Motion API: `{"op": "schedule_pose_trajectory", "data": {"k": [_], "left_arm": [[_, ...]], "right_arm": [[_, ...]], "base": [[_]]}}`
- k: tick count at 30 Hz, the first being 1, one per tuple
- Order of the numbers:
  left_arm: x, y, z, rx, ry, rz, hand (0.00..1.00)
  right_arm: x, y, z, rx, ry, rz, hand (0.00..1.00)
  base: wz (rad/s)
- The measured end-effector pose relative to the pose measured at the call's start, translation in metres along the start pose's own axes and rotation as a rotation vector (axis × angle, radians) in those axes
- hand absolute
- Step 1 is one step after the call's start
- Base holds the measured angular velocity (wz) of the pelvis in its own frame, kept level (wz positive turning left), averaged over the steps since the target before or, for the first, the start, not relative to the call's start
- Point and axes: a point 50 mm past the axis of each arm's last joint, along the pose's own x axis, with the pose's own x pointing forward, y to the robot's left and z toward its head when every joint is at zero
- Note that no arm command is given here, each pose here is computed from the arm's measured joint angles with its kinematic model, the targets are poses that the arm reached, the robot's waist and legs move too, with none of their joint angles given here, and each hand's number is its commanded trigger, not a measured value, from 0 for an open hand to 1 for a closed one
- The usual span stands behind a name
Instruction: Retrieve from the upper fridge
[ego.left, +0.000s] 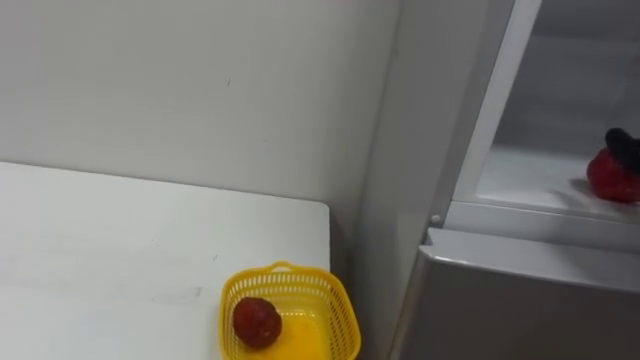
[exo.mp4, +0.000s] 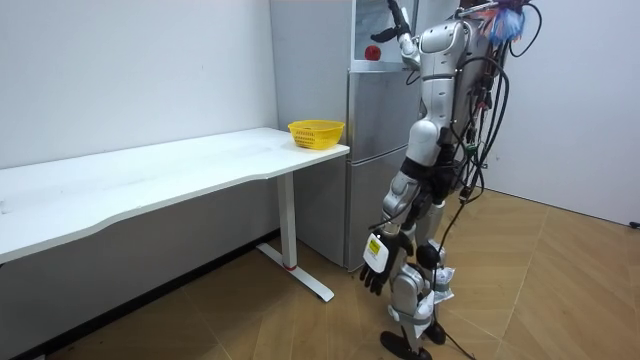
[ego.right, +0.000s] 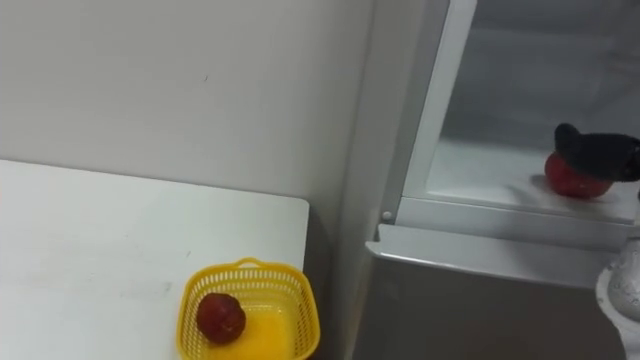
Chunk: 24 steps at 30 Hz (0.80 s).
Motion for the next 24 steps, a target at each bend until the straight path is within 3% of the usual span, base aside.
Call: {"op": "schedule_pose_trajectory", "data": {"k": [16,24], "left_arm": [[-0.003,0.010,-0.005,-0.013,0.010,0.039,0.00],[-0.004,0.012,-0.007,-0.027,0.022,0.047,0.00]], "right_arm": [[-0.001,0.017,-0.032,-0.022,0.198,0.215,0.00],[0.001,0.020,-0.037,-0.027,0.226,0.246,0.00]], "base": [[0.03],[0.00]]}}
